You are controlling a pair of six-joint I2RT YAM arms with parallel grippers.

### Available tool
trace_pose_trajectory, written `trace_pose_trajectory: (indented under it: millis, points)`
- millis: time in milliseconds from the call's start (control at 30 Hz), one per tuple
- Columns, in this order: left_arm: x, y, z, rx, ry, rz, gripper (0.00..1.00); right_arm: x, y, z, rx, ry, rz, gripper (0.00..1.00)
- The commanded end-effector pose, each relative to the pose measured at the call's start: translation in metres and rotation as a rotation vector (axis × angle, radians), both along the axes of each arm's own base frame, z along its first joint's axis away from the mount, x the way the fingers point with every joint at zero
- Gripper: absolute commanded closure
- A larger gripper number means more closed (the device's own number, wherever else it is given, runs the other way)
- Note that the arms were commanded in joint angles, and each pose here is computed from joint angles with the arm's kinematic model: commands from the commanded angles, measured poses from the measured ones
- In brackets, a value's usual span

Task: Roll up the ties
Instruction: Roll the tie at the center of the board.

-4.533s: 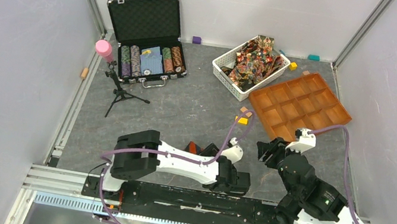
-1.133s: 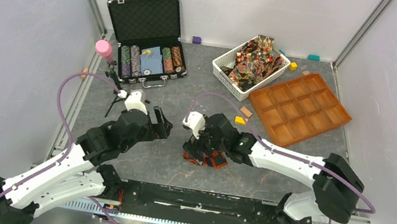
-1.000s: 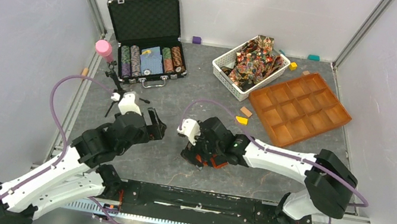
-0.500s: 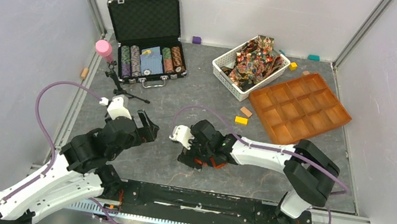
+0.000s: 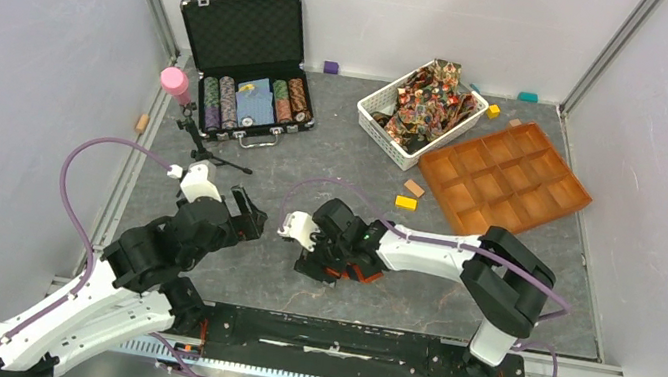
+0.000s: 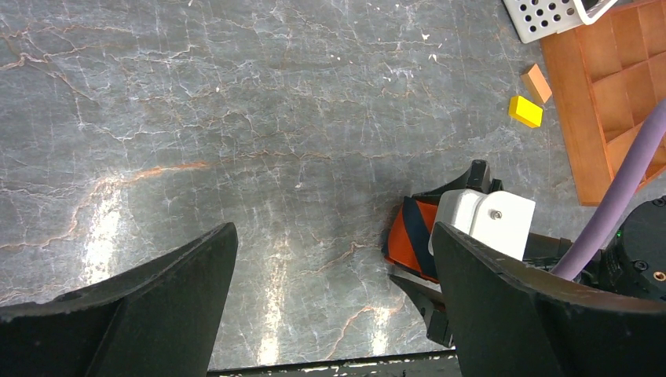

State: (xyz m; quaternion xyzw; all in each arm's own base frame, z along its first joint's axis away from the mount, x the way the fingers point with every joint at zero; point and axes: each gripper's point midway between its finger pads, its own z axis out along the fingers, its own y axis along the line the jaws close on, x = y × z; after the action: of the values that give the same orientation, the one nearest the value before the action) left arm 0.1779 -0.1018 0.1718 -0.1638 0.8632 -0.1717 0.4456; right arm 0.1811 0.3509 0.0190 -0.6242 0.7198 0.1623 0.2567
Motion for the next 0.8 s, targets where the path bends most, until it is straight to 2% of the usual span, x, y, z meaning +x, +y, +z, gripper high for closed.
trace_pose_trajectory:
  millis: [0,300,433,633,767]
  points:
    - [0.005,0.004,0.004,-0.015,-0.020,0.043,0.00,-0.011,-0.008,-0.014,-0.057,0.058,0.039,0.10]
    - [0.005,0.002,0.004,-0.016,-0.020,0.037,0.00,-0.020,-0.024,-0.026,-0.071,0.136,0.010,0.12]
    - [0.006,0.001,0.005,-0.018,-0.023,0.037,0.00,-0.019,-0.030,-0.030,-0.077,0.163,-0.003,0.18]
    - [0.007,0.000,0.006,-0.016,-0.023,0.034,0.00,-0.015,-0.031,-0.030,-0.076,0.163,-0.014,0.34]
    - [0.008,-0.002,0.007,-0.015,-0.024,0.030,0.00,-0.014,-0.029,-0.032,-0.078,0.166,-0.014,0.39]
